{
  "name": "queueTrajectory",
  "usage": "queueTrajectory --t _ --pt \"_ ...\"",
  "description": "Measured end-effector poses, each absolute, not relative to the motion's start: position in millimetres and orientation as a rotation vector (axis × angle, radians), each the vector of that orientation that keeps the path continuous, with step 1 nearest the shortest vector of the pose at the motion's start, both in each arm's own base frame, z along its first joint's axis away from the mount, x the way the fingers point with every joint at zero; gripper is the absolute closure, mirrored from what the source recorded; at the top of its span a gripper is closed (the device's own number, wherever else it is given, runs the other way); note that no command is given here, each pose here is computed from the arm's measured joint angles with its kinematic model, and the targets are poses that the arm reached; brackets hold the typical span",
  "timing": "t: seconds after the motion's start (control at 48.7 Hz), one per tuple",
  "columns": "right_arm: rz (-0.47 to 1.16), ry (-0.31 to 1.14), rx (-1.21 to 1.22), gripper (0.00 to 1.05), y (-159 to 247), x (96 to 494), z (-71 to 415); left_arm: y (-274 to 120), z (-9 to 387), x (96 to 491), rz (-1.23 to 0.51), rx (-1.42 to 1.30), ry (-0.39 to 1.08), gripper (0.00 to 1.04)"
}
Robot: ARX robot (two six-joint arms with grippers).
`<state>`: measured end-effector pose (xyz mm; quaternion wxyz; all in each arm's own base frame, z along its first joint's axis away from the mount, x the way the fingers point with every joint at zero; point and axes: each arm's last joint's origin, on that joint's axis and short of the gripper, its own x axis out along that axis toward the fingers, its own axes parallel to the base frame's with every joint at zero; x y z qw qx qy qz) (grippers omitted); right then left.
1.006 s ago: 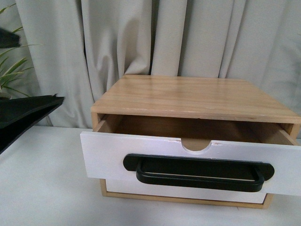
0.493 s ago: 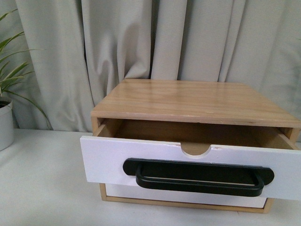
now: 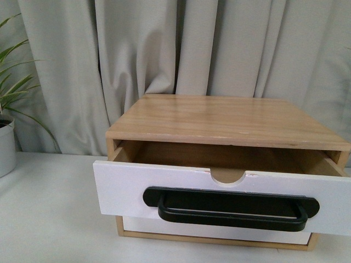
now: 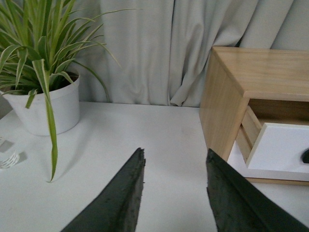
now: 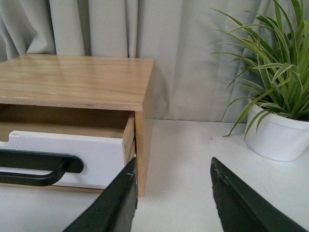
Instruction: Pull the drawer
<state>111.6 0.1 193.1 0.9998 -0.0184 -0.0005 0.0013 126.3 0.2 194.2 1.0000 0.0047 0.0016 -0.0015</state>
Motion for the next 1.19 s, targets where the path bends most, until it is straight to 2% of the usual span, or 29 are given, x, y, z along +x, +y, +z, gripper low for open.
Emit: queueTrajectory --t 0.205,0.246,0.267,0.657,1.19 --pt "0.001 -0.001 -0.018 0.93 0 109 185 0 186 121 0.002 0.006 0.001 0.99" --pt "0.001 -0.002 -0.017 1.02 0 107 184 0 184 119 0.002 0.002 0.001 1.01" --pt "0.001 0.012 -0.017 1.03 0 105 183 0 183 119 0.002 0.001 0.001 1.01" --pt "0.001 0.002 -0.013 1.04 0 98 165 0 169 110 0.002 0.001 -0.007 1.01" --pt "0.001 0.0 -0.013 1.04 0 98 165 0 166 97 0.001 -0.001 -0.006 1.01"
